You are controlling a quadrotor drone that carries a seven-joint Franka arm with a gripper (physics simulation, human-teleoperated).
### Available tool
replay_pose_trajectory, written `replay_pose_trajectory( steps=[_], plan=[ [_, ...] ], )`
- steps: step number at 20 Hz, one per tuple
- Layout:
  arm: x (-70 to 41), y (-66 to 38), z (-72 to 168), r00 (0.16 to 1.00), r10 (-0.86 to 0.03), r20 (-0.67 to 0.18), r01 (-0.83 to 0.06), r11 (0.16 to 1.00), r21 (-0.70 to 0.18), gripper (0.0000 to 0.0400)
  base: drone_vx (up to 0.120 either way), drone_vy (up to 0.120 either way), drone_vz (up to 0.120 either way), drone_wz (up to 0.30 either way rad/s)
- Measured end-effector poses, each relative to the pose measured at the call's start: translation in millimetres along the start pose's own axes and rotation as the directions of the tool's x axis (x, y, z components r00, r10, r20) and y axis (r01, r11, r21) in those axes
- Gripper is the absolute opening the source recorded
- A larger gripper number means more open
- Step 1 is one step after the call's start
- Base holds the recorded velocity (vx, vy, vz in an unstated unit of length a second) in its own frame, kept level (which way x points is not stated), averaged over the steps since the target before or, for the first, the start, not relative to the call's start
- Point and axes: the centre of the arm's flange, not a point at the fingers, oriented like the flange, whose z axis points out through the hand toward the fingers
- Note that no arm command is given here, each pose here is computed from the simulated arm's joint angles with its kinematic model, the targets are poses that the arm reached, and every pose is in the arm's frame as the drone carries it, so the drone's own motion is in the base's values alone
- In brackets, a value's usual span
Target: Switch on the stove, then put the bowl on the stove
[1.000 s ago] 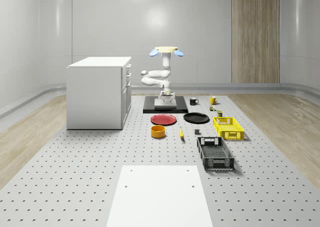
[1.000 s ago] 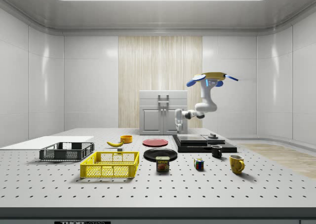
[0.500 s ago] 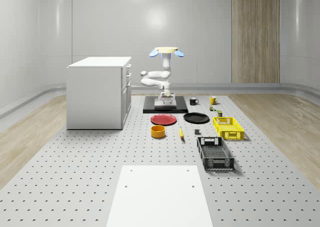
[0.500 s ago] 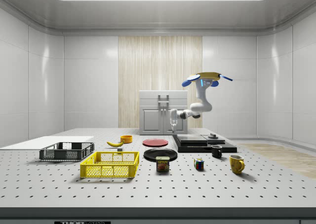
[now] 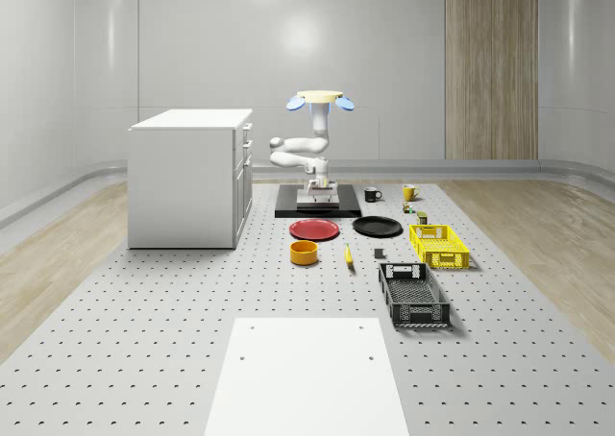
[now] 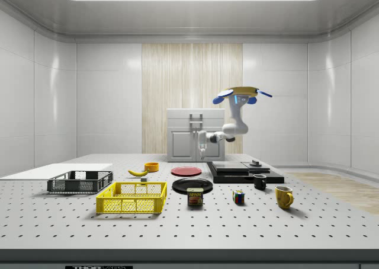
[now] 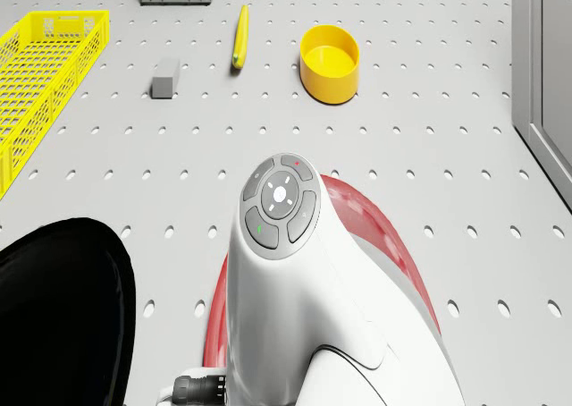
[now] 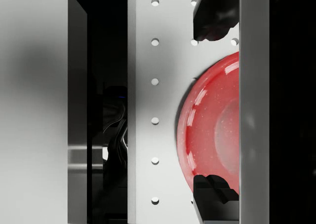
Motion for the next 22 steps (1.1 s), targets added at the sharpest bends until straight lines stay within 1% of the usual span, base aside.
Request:
replay_pose_trajectory(
  steps=[22],
  plan=[
    [0.0,0.0,0.0,1.000,0.000,0.000,0.000,1.000,0.000,0.0400,0.120,0.000,0.000,0.000]
  ],
)
